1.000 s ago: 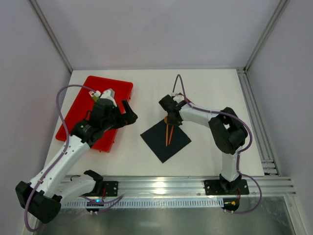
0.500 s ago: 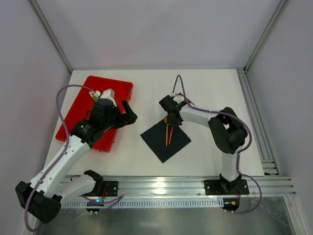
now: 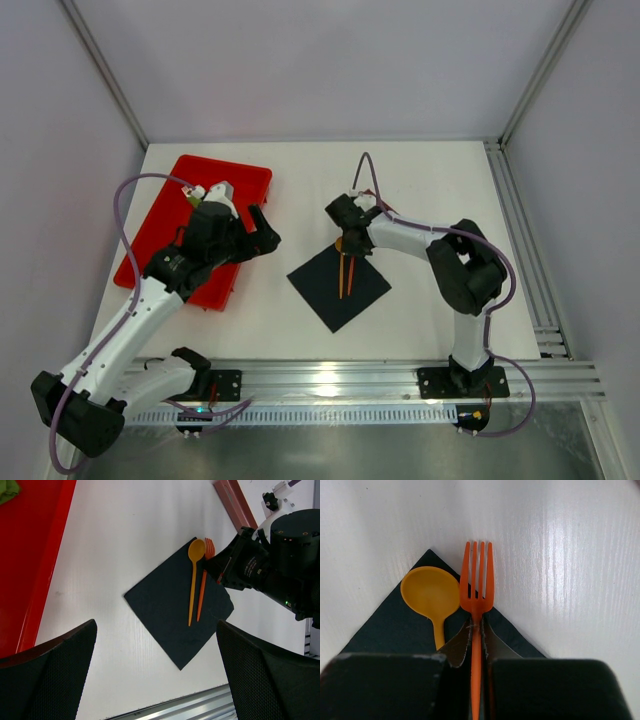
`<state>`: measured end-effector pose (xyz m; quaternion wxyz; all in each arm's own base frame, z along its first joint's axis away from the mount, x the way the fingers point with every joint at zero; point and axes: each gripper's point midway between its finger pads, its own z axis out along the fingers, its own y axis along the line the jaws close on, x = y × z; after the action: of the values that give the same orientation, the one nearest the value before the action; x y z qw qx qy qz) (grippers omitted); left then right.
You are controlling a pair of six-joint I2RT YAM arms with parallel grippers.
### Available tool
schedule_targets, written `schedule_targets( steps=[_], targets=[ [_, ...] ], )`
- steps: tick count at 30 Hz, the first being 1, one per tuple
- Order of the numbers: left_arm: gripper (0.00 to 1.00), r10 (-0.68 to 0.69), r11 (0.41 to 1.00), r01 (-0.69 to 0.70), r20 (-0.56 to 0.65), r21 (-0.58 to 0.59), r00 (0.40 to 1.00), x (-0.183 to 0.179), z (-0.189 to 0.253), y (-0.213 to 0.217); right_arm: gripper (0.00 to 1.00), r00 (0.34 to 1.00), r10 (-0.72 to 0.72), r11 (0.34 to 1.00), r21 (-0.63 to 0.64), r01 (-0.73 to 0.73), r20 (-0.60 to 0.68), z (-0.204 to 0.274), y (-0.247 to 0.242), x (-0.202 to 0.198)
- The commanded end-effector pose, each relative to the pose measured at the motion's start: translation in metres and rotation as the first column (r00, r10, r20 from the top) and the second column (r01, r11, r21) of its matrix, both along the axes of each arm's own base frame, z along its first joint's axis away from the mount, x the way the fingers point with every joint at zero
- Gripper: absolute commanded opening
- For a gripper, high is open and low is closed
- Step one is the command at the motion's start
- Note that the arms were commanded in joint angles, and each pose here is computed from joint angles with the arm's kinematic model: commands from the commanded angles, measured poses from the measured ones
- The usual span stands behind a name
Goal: Place the utensils on the paper napkin and roll it up
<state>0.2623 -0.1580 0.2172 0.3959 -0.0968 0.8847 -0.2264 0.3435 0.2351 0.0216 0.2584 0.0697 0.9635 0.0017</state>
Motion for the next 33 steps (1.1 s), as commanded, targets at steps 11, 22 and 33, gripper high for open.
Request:
schedule_targets(
  steps=[11, 22, 33],
  targets=[
    [1.0, 0.005, 1.0, -0.005, 0.017, -0.007, 1.0, -0.003, 0.004, 0.002, 0.04, 0.996, 0.017, 0.999, 0.046, -0.021, 0.085, 0.035, 0.019, 0.006],
    [1.0, 0.007, 1.0, -0.007, 0.011, -0.002, 1.0, -0.001, 0.0, 0.003, 0.12, 0.996, 0.032, 0.999, 0.033, -0.034, 0.079, 0.028, 0.026, 0.003],
    [1.0, 0.012, 1.0, -0.012, 0.017, 0.018, 1.0, 0.001, 0.002, 0.005, 0.34, 0.961, 0.217, 0.974, 0.024, -0.224, 0.172, 0.096, 0.004, 0.031]
  ],
)
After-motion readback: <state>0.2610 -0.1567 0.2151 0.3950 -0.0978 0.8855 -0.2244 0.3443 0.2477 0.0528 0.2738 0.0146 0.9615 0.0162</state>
